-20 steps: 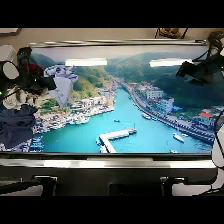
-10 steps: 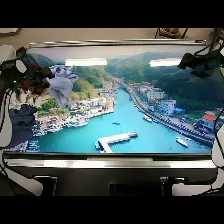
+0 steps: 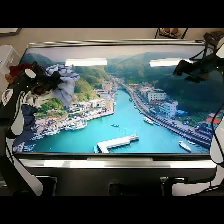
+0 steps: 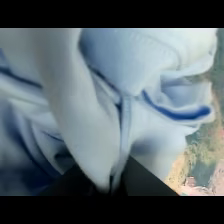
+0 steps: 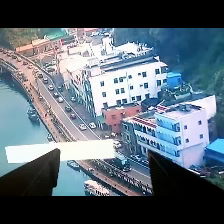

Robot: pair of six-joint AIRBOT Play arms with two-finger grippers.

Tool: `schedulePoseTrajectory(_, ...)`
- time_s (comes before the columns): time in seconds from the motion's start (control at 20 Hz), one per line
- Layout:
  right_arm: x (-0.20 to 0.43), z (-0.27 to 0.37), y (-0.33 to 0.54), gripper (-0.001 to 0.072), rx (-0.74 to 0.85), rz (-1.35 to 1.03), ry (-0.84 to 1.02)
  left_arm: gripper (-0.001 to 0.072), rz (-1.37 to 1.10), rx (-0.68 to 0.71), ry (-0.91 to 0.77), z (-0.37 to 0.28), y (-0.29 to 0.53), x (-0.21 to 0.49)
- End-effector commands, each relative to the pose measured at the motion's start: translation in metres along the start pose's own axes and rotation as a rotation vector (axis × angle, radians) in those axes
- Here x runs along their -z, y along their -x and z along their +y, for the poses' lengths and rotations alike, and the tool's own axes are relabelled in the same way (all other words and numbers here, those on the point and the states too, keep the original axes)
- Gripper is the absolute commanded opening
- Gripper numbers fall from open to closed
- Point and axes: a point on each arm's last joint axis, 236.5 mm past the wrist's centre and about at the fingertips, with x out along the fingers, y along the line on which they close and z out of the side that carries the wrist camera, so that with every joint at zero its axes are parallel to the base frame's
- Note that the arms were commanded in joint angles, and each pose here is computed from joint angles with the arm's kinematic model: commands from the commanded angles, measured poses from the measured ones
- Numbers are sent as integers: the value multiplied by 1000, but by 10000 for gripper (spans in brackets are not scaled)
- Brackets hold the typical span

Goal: Fold the clothes and pants, and hang the long-sleeved shirts on hangers.

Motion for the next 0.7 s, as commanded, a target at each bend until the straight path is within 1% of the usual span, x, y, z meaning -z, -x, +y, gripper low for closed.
schedulePoseTrajectory(0.0, 0, 11, 3, 600, -40, -5, 31, 20, -57, 121, -68, -51, 18, -8)
schedulePoseTrajectory(0.1, -20, 15, 21, 600, -42, -110, 43, 20, -158, 192, -362, -117, 74, -12)
schedulePoseTrajectory(0.2, -42, 25, 56, 600, -55, -246, 56, 20, -208, 250, -618, -182, 149, 13)
schedulePoseTrajectory(0.25, -48, 30, 77, 600, -61, -303, 65, 20, -217, 265, -715, -209, 187, 35)
schedulePoseTrajectory(0.35, -48, 39, 115, 600, -69, -369, 82, 20, -205, 282, -857, -243, 247, 86)
schedulePoseTrajectory(0.45, -36, 46, 143, 605, -72, -381, 99, 20, -169, 306, -969, -266, 285, 145)
schedulePoseTrajectory(0.55, -19, 49, 162, 606, -69, -362, 113, 21, -92, 364, -1002, -285, 296, 208)
schedulePoseTrajectory(0.65, -4, 48, 173, 608, -53, -334, 133, 21, 49, 413, -1022, -297, 276, 282)
